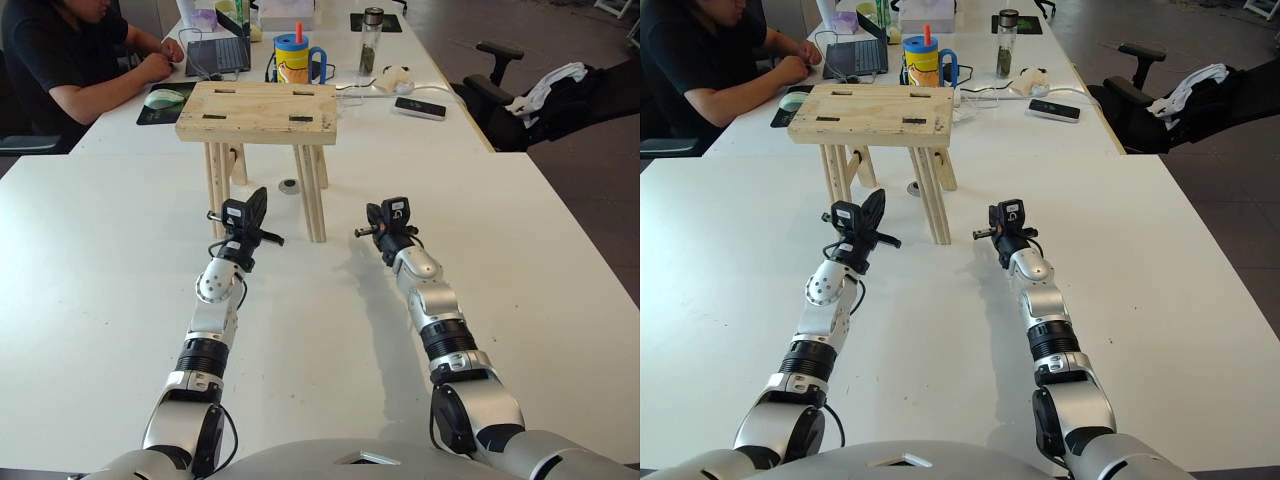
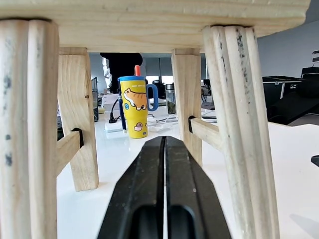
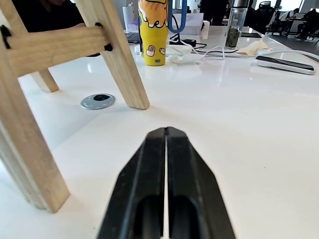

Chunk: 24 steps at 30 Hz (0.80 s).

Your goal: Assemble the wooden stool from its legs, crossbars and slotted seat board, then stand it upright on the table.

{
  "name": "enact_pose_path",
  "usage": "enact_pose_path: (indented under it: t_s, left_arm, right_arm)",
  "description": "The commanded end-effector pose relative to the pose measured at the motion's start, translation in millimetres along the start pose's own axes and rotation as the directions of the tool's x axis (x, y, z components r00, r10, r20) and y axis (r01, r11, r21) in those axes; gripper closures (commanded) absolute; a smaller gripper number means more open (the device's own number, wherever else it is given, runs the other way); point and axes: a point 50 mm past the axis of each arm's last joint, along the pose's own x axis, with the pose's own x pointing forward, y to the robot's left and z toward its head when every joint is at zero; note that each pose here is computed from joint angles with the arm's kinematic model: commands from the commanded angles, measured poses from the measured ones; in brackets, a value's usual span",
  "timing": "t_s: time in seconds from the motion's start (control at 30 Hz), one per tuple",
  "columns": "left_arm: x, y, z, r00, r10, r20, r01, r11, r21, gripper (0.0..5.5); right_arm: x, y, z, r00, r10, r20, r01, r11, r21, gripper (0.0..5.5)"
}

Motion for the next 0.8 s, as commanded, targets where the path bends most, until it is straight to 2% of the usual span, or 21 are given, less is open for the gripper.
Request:
enact_pose_path:
  t_s: [0.03,0.4,0.8]
  left_arm:
    - [10,-7,3,0.999,-0.027,0.022,0.027,1.0,-0.01,5.49]
    - [24,-27,20,0.992,-0.082,0.093,0.087,0.995,-0.041,5.49]
    - [28,-14,15,1.0,0.006,0.012,-0.007,1.0,0.021,5.49]
  right_arm:
    - [-1,-1,0,0.999,-0.031,0.011,0.031,0.999,-0.044,5.5]
    - [2,0,12,0.997,-0.045,0.056,0.049,0.996,-0.077,5.5]
    - [4,2,13,0.998,-0.043,0.048,0.046,0.997,-0.056,5.5]
